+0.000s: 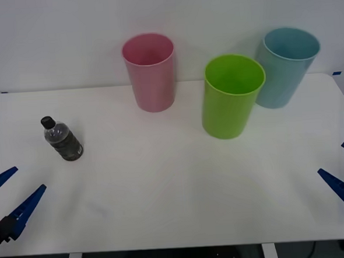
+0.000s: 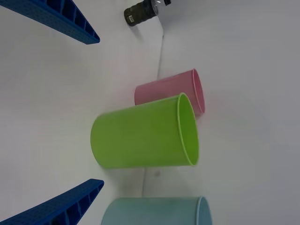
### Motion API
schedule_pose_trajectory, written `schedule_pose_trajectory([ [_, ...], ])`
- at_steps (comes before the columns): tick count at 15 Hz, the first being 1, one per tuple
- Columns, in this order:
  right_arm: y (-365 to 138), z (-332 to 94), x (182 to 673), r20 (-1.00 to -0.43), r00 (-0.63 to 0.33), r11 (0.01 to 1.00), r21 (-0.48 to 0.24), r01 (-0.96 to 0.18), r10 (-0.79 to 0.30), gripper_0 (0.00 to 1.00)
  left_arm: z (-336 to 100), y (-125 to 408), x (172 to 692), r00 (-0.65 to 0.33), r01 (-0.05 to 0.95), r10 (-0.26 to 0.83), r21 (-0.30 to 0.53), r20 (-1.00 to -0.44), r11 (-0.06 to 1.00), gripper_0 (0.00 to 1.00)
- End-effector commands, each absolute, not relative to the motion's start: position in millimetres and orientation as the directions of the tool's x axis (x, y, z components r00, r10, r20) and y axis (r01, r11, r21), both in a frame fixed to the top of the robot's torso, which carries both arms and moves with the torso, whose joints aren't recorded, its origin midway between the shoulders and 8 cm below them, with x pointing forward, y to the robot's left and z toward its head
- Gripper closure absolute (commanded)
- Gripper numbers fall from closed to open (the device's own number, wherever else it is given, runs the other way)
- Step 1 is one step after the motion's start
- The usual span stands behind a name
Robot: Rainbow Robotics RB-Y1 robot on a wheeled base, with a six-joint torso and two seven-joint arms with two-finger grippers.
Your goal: Grasp the object on the table and drop it into the matching bin: aluminum can to the light blue bin, PET bottle to the pink bin.
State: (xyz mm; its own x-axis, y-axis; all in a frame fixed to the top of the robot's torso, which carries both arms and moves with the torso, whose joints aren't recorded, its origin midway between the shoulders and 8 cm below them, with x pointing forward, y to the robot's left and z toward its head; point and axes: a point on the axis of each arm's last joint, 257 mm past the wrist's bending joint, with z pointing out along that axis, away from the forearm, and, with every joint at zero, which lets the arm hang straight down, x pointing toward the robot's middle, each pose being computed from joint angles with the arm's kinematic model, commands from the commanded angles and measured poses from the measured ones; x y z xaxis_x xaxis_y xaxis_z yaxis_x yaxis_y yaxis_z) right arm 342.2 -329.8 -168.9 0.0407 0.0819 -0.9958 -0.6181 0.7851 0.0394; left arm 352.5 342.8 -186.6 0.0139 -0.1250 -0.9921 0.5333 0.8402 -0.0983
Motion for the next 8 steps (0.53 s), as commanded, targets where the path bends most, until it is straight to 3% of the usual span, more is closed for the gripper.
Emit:
schedule_pose_trajectory([
  [1, -330, -169, 342, -0.996, 0.041, 0.785, 0.039, -0.618, 0.082, 0.0, -200, 354, 364, -0.008, 0.467, -0.098, -0.091, -0.995, 0.879, 0.0],
  [8, -330, -169, 342, -0.996, 0.041, 0.785, 0.039, -0.618, 0.082, 0.0, -235, 379, 382, -0.067, 0.293, -0.098, -0.114, -0.993, 0.949, 0.0],
])
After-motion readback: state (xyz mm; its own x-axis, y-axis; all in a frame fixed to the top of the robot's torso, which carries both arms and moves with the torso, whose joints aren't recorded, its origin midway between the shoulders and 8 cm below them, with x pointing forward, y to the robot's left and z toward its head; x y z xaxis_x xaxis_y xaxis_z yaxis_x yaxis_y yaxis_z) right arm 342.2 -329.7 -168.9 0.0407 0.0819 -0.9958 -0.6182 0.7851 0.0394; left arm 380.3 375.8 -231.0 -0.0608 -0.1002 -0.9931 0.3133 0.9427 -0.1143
